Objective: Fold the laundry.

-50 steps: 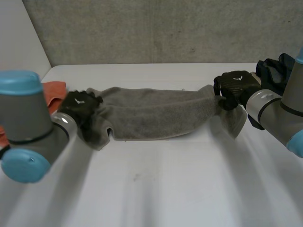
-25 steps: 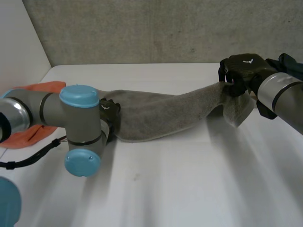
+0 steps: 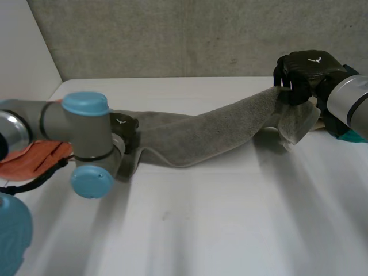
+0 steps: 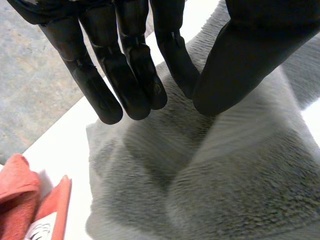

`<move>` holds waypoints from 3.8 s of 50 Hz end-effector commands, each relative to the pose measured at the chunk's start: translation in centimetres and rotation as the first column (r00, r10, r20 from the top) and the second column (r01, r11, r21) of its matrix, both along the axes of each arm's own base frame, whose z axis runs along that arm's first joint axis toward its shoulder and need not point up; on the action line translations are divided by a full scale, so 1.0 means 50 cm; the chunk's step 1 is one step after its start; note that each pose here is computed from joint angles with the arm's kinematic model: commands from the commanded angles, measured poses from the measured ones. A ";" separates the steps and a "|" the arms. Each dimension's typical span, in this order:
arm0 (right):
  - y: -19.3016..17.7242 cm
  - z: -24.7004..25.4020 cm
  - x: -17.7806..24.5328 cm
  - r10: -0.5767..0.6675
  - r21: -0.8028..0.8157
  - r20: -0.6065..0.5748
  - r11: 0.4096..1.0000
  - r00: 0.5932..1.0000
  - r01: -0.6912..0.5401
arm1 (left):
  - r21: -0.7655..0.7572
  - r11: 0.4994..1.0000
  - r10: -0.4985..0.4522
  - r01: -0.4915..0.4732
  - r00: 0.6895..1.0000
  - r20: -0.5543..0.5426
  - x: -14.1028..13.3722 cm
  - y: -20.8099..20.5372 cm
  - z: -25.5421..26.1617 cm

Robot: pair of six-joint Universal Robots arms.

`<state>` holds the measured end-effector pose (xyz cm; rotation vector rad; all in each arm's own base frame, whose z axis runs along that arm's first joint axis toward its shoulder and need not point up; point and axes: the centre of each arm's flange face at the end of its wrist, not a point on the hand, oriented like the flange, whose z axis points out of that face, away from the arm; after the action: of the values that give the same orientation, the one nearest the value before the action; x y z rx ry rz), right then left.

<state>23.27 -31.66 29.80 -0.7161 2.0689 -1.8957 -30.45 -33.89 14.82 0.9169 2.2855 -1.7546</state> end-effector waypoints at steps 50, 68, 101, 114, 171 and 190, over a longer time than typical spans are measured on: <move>-0.008 -0.092 -0.019 0.055 0.120 -0.355 0.993 0.933 -0.013 | 0.138 0.990 -0.041 0.036 0.999 0.033 -0.053 0.045 -0.041; -0.005 -0.089 -0.021 0.057 0.124 -0.359 0.992 0.932 -0.013 | 0.079 0.996 0.035 -0.049 0.986 0.165 0.004 0.040 0.035; -0.039 -0.037 0.050 -0.013 -0.090 -0.481 0.995 0.877 -0.034 | -0.341 0.940 0.025 0.013 0.994 0.106 0.128 -0.067 0.274; -0.132 0.267 0.071 -0.111 -0.667 0.249 0.700 0.962 0.254 | -0.844 0.507 -0.257 -0.176 0.903 -0.343 0.145 -0.060 0.634; -0.048 -0.252 0.006 0.053 0.156 -0.289 0.988 0.956 -0.008 | -0.107 0.994 0.003 0.013 0.989 0.149 0.223 -0.009 -0.030; 0.080 -0.114 -0.082 0.223 0.304 -0.430 0.948 0.875 -0.093 | -0.058 0.998 0.013 -0.013 1.000 0.004 0.231 0.015 0.045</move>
<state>20.07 -31.39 24.60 -1.0514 2.3784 -1.6076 -19.14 -33.17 16.28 0.9337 2.1889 -1.7725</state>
